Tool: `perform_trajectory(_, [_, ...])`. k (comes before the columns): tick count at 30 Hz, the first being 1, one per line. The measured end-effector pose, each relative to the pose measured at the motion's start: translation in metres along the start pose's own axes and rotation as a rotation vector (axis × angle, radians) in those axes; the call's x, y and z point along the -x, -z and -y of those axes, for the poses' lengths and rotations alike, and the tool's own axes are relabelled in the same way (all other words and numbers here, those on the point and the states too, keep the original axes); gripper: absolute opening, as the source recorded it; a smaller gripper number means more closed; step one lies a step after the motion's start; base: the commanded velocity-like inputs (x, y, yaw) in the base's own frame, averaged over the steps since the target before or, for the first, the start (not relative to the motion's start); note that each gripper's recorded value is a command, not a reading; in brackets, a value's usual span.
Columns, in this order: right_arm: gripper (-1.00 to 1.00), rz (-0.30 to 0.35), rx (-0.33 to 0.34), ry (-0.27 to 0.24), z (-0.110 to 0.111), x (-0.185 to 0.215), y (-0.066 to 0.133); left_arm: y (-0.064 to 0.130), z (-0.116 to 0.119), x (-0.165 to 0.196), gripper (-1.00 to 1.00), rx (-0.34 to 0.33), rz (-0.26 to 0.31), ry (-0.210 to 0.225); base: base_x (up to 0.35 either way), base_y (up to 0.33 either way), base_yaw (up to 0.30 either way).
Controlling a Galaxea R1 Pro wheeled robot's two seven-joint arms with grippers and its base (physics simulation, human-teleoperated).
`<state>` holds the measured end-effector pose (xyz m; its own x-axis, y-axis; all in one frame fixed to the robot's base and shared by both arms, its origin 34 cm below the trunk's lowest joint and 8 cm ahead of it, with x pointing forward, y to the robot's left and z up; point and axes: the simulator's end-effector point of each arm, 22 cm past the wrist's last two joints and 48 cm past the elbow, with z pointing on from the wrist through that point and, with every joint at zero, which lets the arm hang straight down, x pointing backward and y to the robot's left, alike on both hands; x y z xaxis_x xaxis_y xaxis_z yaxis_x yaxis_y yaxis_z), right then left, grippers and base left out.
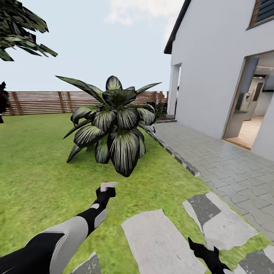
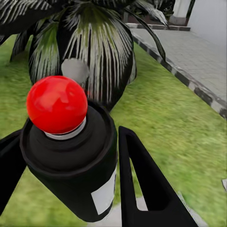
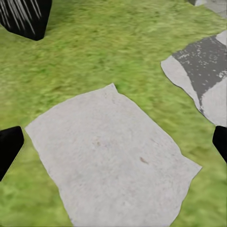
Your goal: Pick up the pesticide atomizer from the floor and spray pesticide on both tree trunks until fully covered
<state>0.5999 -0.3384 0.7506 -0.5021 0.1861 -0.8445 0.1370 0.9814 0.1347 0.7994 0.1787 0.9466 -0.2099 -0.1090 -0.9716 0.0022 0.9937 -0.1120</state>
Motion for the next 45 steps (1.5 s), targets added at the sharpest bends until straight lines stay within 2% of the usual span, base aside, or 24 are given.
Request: perform_trajectory(45, [1.0,0.004,0.0,-0.002,-0.005,0.033,0.037,0.025,0.006,0.052,-1.0,0.002,0.019,0.002,0.0,0.0,0.299])
